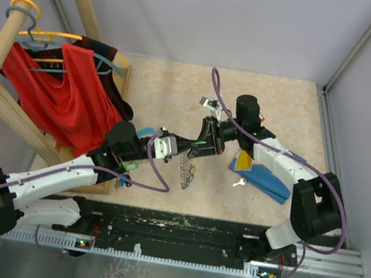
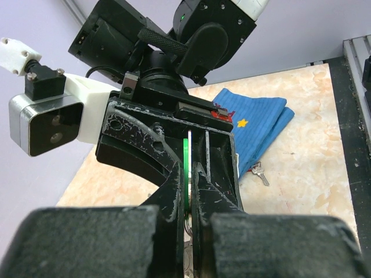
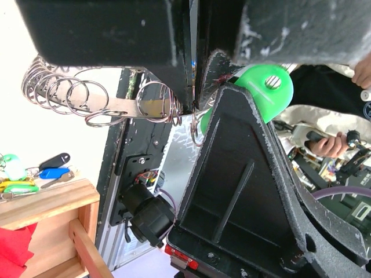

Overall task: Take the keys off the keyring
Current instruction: Remove the key from the keyring.

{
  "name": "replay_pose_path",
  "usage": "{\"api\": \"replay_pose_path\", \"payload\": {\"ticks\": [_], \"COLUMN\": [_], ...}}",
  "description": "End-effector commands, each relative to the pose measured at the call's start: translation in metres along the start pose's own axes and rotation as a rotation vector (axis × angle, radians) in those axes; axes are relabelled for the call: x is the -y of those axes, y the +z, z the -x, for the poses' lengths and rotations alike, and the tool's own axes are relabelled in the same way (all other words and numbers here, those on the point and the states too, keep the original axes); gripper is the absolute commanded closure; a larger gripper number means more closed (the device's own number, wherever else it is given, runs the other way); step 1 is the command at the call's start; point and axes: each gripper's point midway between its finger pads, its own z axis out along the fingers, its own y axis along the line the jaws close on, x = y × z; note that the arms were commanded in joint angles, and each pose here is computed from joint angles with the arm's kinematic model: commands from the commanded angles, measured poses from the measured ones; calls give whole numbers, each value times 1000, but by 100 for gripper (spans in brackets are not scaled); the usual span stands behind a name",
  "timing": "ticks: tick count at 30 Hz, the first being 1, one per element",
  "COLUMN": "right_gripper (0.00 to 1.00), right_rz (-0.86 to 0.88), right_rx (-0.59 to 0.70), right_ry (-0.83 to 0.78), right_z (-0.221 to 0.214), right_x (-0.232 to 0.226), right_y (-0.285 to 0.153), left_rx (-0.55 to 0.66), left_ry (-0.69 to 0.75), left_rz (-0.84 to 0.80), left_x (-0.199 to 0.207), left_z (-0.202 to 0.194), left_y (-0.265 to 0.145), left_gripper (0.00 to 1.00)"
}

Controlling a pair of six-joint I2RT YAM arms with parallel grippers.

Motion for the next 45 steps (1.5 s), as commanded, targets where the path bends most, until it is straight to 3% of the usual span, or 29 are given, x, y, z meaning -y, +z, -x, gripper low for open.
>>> {"api": "replay_pose_path", "payload": {"ticks": [1, 30, 45], "right_gripper": [100, 100, 100], "right_rz": [101, 92, 10], "right_rx": [-40, -11, 12], "right_ry": [-61, -81, -43], "right_z": [8, 13, 20], "right_x": [-21, -20, -4], "right_y": [1, -8, -13], "left_rx": [35, 87, -22], "left_ry": [12, -109, -382], "left_rz": [-1, 107, 202], "left_x": [-2, -8, -20], "left_z": [6, 16, 4], "left_y": [3, -20, -13], "left_gripper": [100, 100, 100]}}
